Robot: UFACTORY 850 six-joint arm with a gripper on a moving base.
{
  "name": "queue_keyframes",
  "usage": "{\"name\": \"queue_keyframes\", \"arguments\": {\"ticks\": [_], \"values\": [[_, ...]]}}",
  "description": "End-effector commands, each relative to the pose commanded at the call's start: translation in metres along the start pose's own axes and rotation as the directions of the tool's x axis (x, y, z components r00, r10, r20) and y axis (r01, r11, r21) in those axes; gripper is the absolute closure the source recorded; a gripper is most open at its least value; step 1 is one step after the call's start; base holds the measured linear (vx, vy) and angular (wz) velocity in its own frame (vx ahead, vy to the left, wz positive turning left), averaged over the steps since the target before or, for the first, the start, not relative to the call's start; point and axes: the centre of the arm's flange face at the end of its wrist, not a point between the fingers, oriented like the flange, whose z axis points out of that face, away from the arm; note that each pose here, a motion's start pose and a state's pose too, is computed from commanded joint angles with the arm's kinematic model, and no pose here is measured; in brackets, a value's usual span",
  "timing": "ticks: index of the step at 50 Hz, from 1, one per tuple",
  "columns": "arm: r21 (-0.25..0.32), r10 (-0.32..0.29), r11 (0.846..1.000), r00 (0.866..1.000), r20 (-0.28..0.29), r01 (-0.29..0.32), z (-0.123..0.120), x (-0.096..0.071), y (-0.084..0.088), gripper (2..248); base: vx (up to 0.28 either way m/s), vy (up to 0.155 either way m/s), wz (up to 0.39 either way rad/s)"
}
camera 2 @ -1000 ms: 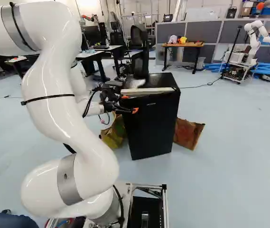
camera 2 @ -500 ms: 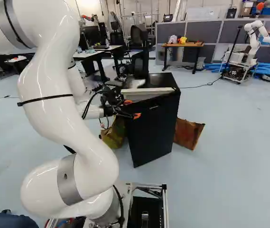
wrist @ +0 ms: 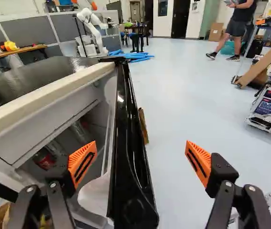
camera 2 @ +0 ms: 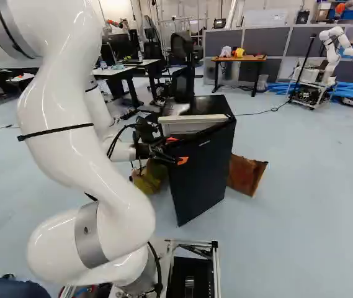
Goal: Grab a drink from the fridge
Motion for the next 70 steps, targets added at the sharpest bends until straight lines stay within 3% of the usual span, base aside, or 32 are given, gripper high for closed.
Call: {"name": "queue_keyframes", "arguments": {"ticks": [24,44,58,70], "values": [[-0.125,-0.019,0.992,1.000,-0.008,0.018,0.003,0.003,0.052,3,0.000,0.000,0.000],[-0.258,-0.030,0.966,0.999,-0.034,0.020,0.011,0.008,0.093,3,0.000,0.000,0.000],[-0.375,-0.015,0.927,0.998,-0.055,-0.007,0.023,0.014,0.114,3,0.000,0.000,0.000],[-0.494,0.041,0.866,0.996,-0.084,-0.077,0.043,0.024,0.116,3,0.000,0.000,0.000]]}}
